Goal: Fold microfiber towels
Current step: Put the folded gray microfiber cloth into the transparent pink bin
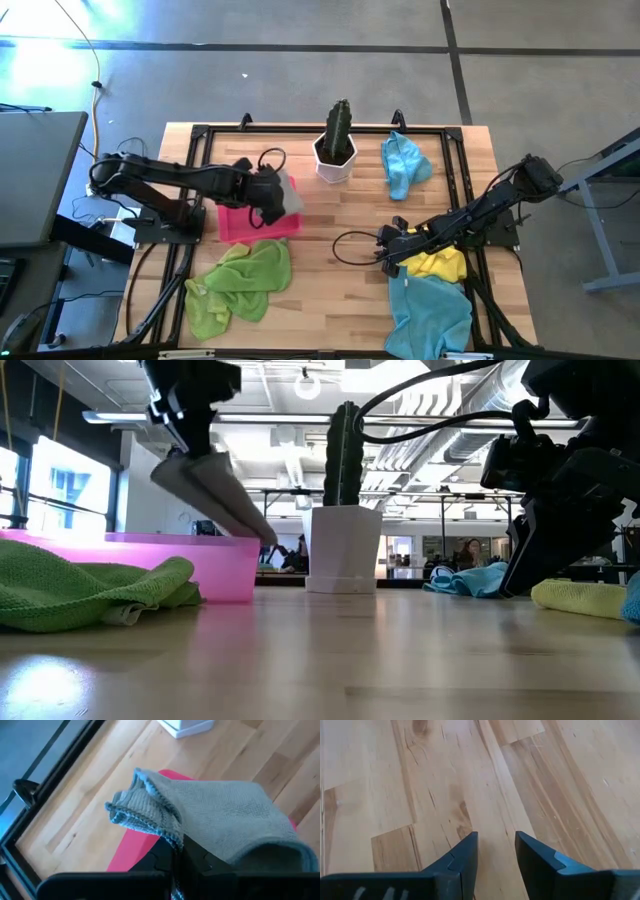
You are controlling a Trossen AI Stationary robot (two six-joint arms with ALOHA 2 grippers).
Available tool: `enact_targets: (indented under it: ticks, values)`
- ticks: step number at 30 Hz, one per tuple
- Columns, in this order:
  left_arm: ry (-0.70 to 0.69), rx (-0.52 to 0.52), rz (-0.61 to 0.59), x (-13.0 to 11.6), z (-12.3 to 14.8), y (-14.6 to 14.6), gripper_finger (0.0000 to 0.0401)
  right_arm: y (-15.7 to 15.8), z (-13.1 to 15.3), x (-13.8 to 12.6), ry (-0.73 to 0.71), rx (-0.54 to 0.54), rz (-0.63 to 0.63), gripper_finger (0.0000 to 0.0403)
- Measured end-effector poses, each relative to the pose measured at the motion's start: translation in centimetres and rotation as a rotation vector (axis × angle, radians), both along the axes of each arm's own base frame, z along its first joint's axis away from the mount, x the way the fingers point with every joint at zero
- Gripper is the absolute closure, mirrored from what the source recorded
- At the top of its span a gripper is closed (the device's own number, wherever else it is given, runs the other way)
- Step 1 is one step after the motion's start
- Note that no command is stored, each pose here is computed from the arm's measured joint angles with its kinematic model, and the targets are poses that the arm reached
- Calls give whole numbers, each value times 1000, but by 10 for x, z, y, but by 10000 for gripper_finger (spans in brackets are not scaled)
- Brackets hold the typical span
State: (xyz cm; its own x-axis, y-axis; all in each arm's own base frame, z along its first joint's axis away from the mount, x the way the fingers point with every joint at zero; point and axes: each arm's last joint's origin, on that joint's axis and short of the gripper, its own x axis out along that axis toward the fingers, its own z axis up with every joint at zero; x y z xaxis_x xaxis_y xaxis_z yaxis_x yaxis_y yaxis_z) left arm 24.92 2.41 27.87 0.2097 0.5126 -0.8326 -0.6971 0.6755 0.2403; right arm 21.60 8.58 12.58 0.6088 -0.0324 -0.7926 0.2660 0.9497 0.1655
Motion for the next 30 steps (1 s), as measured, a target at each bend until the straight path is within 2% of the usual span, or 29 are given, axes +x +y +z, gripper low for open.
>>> enact_targets:
  ticks: [5, 13, 24, 27, 30]
  values:
    - [12, -18, -2, -1, -14, 0, 398, 0, 0, 0, -1, 0, 0, 279]
    - [83, -142, 4, -14, -55, -8, 398, 0, 0, 0, 1, 0, 0, 279]
    - [170, -143, 30, -29, -82, -10, 397, 0, 0, 0, 1, 0, 0, 279]
    - [155, -163, 84, -31, -85, -11, 382, 0, 0, 0, 1, -1, 0, 279]
    - [155, -188, 132, -34, -85, -11, 349, 0, 0, 0, 1, -1, 0, 279]
